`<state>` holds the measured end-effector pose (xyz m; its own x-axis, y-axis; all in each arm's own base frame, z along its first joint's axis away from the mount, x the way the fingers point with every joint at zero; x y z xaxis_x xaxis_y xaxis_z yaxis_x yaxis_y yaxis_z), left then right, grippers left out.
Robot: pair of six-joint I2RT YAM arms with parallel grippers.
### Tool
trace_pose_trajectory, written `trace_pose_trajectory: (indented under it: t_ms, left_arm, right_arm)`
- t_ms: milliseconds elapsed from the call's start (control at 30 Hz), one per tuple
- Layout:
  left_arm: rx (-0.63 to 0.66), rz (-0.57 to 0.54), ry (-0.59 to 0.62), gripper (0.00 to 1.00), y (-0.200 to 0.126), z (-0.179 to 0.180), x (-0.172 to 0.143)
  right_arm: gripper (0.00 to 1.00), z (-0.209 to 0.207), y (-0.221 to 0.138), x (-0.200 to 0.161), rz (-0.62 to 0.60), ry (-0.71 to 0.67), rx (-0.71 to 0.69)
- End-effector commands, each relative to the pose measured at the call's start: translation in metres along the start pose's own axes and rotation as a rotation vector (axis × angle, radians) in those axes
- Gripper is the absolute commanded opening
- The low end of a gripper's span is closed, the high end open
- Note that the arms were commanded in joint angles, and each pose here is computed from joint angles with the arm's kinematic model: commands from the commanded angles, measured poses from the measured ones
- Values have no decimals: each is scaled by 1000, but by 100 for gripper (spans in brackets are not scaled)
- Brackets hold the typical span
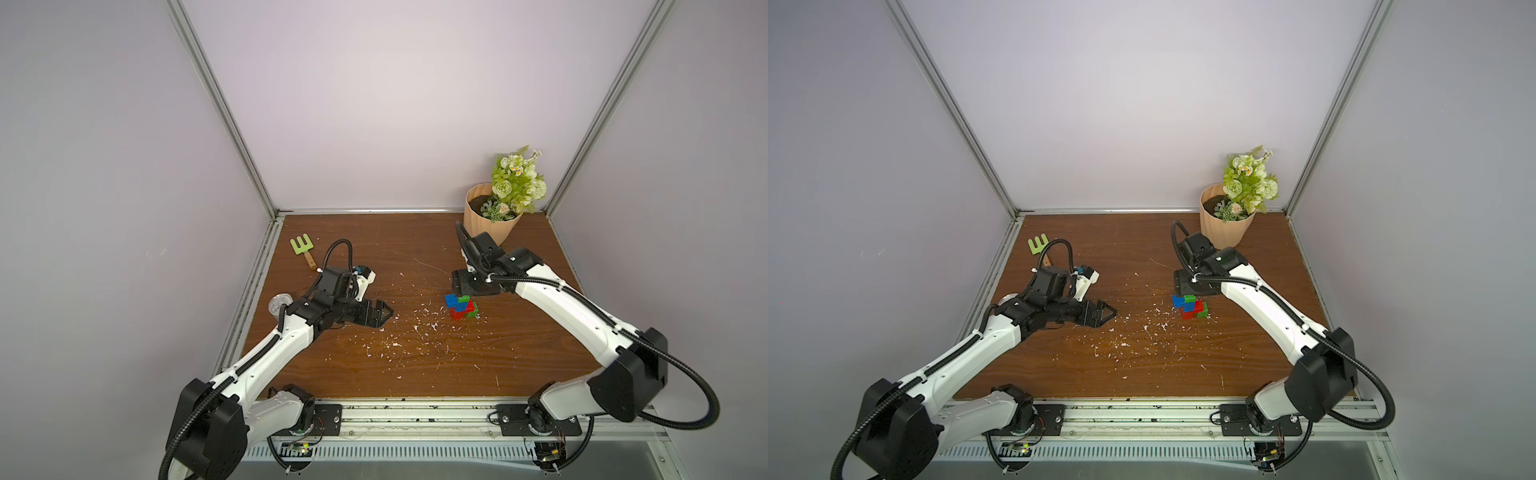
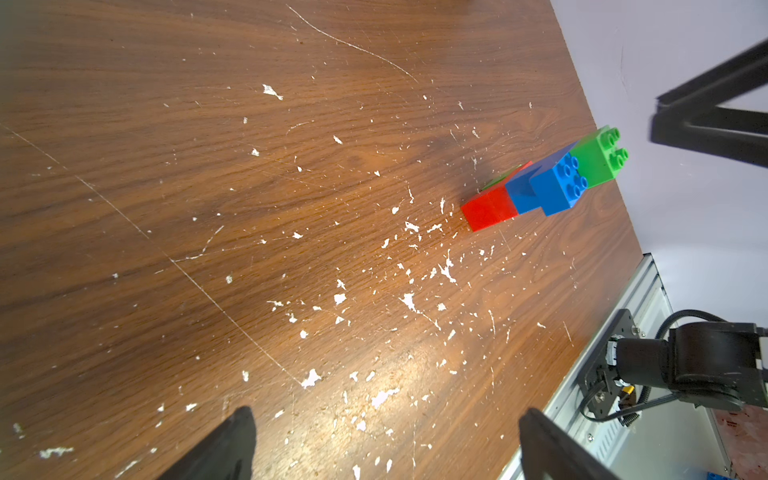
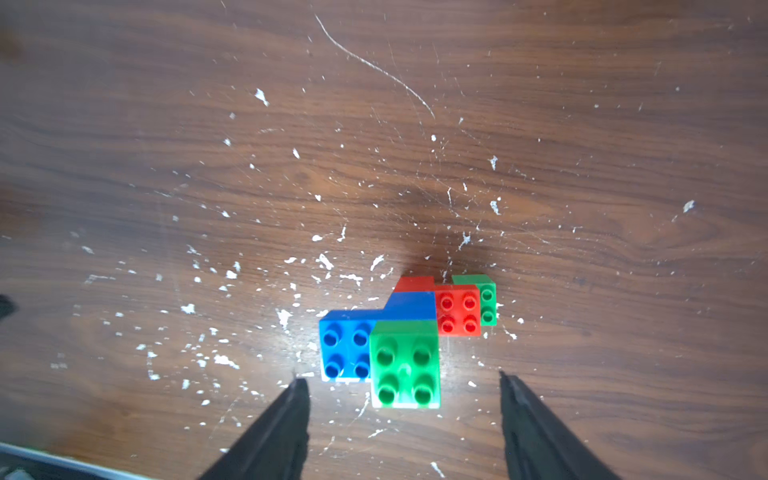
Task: Assemble a giraffe with lego
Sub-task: Assemble the lego brick with the lego brick, then adjust the lego brick at the center of the board.
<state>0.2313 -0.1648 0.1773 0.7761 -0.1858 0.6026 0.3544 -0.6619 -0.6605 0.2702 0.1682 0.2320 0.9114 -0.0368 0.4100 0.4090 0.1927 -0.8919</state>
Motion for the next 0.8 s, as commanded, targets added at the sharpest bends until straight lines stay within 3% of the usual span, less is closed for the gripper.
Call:
trace_pose_trajectory:
  t_ms: [0,267,467,767]
  left_arm:
    - [5,23,4,100,3,0,-3]
    - [21,23,1,100,3,2,-4]
    - [28,32,-5,100,5,4,-5]
    - [41,25,0,100,4,5,-4]
  right_arm:
    - [81,3,-9,-3,-68,-23,71]
    - [89,8,-15,-34,-201,-95,128]
    - [82,9,-13,-65,-299,-148,122]
    - [76,-14,17,-96,-436,-50,171]
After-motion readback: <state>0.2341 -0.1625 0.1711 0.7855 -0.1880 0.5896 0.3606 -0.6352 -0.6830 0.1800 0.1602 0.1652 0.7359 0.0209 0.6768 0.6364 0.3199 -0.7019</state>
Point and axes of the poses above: each gripper's point midway between its finger pads, its own y axis out along the fingers, its own z axis along the line the jaws close on, x = y × z, the point moved 5 cm from there along -y, back along the fingers, and after that the axes turned 6 degrees about y, right-handed, at the moved point
